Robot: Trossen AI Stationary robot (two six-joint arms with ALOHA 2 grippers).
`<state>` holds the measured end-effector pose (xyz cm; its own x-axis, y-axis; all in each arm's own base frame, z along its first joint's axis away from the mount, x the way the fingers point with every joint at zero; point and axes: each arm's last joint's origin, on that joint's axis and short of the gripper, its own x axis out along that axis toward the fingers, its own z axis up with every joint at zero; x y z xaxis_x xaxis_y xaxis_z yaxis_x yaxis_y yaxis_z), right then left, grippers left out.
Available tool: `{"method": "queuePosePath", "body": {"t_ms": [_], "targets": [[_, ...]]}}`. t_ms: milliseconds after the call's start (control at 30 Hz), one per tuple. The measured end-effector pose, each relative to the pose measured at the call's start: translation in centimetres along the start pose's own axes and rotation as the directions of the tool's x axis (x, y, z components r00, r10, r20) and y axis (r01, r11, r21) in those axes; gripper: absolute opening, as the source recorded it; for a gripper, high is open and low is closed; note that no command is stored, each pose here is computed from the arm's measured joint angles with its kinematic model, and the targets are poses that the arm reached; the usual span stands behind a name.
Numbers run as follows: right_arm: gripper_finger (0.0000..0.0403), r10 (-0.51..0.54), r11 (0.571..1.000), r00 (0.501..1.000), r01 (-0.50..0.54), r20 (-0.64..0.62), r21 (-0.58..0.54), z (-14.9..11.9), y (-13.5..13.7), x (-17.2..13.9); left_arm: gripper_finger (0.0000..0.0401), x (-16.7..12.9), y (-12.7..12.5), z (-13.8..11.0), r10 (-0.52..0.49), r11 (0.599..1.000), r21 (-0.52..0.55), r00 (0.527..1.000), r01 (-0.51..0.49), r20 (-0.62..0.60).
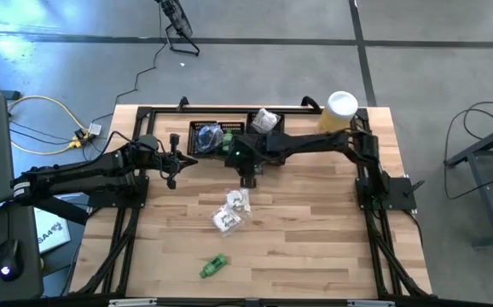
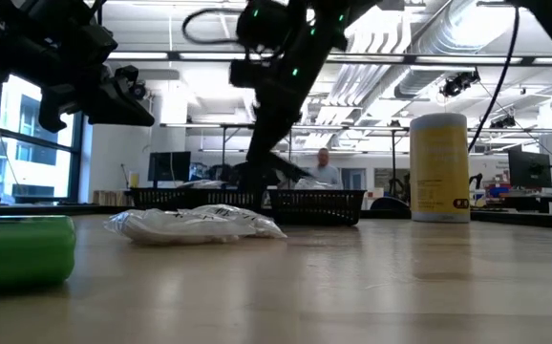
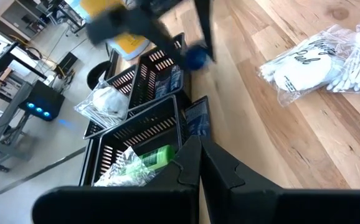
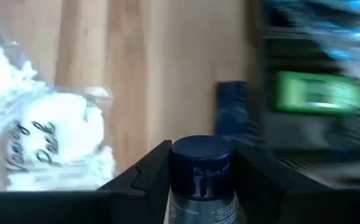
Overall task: Pick & Place Travel size toiletries
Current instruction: Put the blue shave cream into the bottom black bin
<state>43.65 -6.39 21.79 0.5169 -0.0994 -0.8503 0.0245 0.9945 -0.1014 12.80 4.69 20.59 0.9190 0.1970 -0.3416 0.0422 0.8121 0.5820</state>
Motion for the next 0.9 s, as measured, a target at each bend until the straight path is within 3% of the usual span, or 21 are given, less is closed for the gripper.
{"method": "queuePosePath", "body": {"t_ms": [133,333,500,633,900], "targets": [[0.0152,-0.122,0.992,0.992,0.122,0.021,0.002,0.4,-0.8,-2.7,0.0001,0.0,0.0,0.0,0.001,1.0,0.0,1.0,-0.001,0.0],[0.0099,-0.205,0.978,0.978,0.204,0.045,0.03,0.3,-3.3,-4.8,0.0001,0.0,0.0,0.0,0.002,1.0,0.001,1.0,-0.002,0.003],[0.0044,-0.103,0.992,0.994,0.105,-0.027,0.065,-0.9,-4.6,-4.7,0.0001,0.0,0.0,0.0,-0.001,1.0,-0.001,1.0,0.001,-0.001],[0.0012,0.0,0.994,0.995,0.011,-0.097,0.105,-1.6,-3.8,-4.7,0.0001,0.0,0.0,0.0,-0.002,1.0,0.0,1.0,0.002,-0.002],[0.0004,0.119,0.989,0.978,-0.101,-0.171,0.112,-2.2,-2.1,-4.8,0.0001,0.0,0.0,0.0,-0.002,1.0,0.0,1.0,0.002,-0.002]]}}
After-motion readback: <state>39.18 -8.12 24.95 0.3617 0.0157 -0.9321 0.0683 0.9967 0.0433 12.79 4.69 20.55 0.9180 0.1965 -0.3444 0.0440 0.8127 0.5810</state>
